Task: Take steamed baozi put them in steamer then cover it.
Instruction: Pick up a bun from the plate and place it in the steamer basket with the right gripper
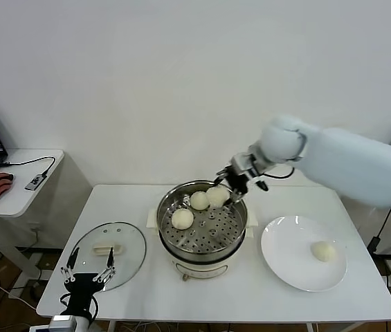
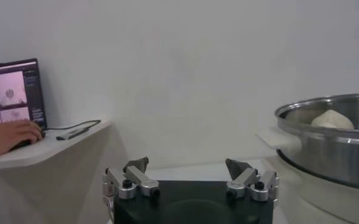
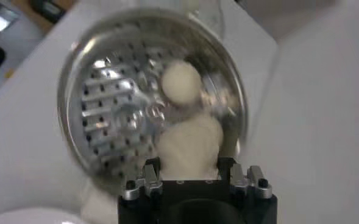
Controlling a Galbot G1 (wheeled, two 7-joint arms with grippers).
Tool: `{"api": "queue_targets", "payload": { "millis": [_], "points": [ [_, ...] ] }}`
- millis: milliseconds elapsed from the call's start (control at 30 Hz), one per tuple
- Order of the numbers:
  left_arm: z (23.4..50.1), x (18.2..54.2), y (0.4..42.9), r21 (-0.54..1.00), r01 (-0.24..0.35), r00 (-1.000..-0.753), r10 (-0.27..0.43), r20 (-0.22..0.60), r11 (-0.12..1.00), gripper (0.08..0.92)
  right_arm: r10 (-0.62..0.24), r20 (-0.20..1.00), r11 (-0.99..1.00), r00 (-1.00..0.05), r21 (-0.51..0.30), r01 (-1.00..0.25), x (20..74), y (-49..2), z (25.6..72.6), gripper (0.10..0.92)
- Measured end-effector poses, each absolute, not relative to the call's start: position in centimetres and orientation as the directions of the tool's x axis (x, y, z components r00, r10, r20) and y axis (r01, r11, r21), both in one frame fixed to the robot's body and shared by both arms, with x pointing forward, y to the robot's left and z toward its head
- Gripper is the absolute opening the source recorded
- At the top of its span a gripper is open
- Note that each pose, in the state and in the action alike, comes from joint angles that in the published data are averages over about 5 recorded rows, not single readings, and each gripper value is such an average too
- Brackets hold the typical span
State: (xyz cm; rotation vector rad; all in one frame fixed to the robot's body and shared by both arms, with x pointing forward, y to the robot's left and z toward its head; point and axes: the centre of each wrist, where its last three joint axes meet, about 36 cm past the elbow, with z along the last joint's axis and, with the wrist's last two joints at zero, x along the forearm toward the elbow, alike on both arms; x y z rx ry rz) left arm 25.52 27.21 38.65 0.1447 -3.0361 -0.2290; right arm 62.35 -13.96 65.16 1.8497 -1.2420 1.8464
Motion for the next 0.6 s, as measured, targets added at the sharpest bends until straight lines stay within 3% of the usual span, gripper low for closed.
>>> {"api": "queue_targets", "payload": {
  "millis": [600],
  "points": [
    [38.5,25.3,27.5,0.142,-0.109,-0.989,-0.122,0.086,0.984,0.823,-0.250,0.967,-0.882,-0.051,-0.249,-0.401,60.9,-8.9,61.2,0.594]
  ]
}}
